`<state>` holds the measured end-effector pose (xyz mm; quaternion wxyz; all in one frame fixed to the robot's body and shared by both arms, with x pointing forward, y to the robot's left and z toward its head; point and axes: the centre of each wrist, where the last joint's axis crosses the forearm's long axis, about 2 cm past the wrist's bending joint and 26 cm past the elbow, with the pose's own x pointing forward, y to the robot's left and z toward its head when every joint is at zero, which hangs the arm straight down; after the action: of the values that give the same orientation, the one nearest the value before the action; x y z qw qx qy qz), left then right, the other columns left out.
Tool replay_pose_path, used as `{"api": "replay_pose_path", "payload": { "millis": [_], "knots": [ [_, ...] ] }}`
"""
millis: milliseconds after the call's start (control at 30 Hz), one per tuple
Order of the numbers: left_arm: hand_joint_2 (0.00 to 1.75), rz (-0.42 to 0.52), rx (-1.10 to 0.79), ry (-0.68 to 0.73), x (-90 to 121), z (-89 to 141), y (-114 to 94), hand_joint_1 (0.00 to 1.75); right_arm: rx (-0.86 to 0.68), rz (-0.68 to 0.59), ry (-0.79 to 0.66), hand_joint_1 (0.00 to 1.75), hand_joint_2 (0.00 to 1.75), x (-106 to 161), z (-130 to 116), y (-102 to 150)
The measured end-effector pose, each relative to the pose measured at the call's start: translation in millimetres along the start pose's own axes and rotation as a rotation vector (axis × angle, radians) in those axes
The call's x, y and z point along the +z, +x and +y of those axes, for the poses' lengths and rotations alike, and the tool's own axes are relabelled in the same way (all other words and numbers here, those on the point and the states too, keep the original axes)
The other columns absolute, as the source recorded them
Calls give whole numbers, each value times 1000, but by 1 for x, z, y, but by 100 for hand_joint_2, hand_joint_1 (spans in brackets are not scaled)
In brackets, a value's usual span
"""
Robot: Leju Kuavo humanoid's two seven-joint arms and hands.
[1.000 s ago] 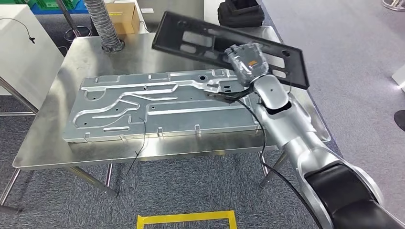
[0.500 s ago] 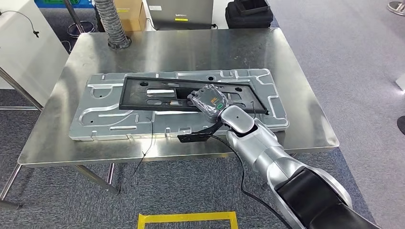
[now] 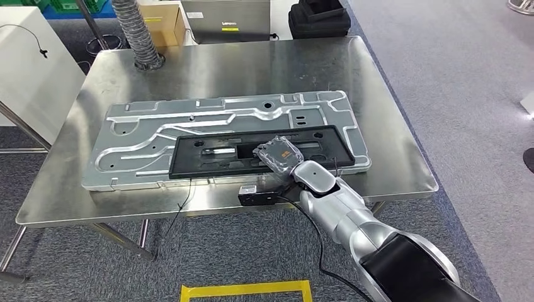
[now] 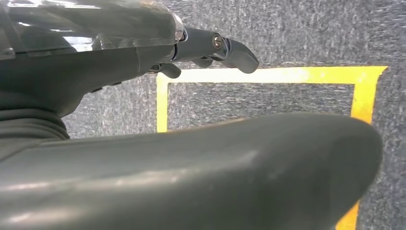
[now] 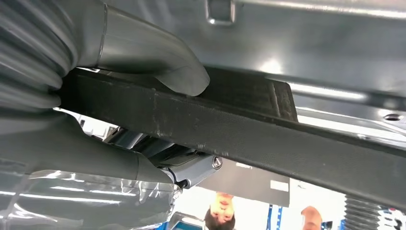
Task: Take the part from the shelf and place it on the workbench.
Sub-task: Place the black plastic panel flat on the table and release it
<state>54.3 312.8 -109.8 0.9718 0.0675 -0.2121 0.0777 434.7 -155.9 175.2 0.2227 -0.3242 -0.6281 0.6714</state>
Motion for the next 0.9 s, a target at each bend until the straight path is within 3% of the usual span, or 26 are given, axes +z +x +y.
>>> {"api": "replay_pose_path", "payload": {
  "millis": [133, 267, 433, 567, 900],
  "knots": [
    [0, 0, 2, 0, 0, 0, 0, 0, -6, 8, 15, 175, 175, 2, 4, -1],
    [175, -2, 8, -7, 0, 0, 0, 0, -10, 18, 43, 0, 0, 5, 9, -1],
    [175, 1, 14, -9, 0, 0, -1, 0, -23, 28, 81, 0, 0, 11, 20, 3],
    [0, 0, 9, -12, 0, -2, 0, 0, -15, 30, 83, 0, 0, 9, 17, 1],
    [0, 12, 20, -4, 1, -2, -1, 0, -123, 25, -83, 0, 0, 11, 14, -2]
  ]
}}
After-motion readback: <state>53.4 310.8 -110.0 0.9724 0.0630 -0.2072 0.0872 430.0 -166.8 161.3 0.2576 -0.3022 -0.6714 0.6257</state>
